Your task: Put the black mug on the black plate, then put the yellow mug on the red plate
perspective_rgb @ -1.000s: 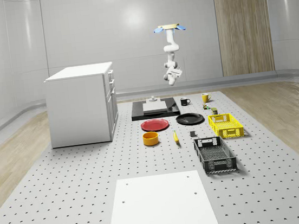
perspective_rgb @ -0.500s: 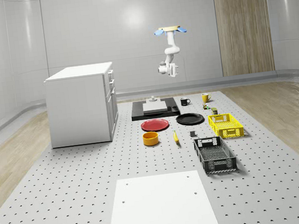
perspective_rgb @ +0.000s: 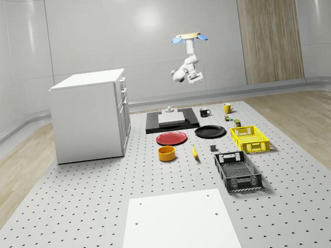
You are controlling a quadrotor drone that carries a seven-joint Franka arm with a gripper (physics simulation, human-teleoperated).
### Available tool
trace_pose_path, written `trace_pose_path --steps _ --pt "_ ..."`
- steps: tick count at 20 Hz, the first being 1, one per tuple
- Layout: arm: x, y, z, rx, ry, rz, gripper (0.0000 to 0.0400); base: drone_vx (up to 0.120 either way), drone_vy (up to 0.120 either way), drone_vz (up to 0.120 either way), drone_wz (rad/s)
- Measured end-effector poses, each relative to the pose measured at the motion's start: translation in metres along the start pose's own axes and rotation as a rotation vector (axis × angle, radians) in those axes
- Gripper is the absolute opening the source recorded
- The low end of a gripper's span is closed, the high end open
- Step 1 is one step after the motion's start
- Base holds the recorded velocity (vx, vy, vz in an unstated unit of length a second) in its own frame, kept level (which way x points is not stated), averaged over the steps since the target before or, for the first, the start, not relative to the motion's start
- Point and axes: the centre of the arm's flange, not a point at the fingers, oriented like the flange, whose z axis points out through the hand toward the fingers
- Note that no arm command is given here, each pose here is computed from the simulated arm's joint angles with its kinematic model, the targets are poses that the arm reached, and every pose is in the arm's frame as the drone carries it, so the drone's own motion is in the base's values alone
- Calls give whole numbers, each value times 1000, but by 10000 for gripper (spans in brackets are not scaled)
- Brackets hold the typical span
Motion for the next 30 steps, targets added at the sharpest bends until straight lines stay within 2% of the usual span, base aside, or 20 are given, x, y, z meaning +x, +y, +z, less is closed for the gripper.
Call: trace_pose_path --steps 4,9,13,30 --pt "-8 -8 0 -83 87 -3 400 120 -50 -120 0" --pt "-13 -13 1 -129 136 -4 400 120 -72 -96 0" --pt "-15 -15 1 -145 153 -5 400 120 0 -20 0" --pt "-16 -16 2 -159 169 -5 400 120 0 -120 0"
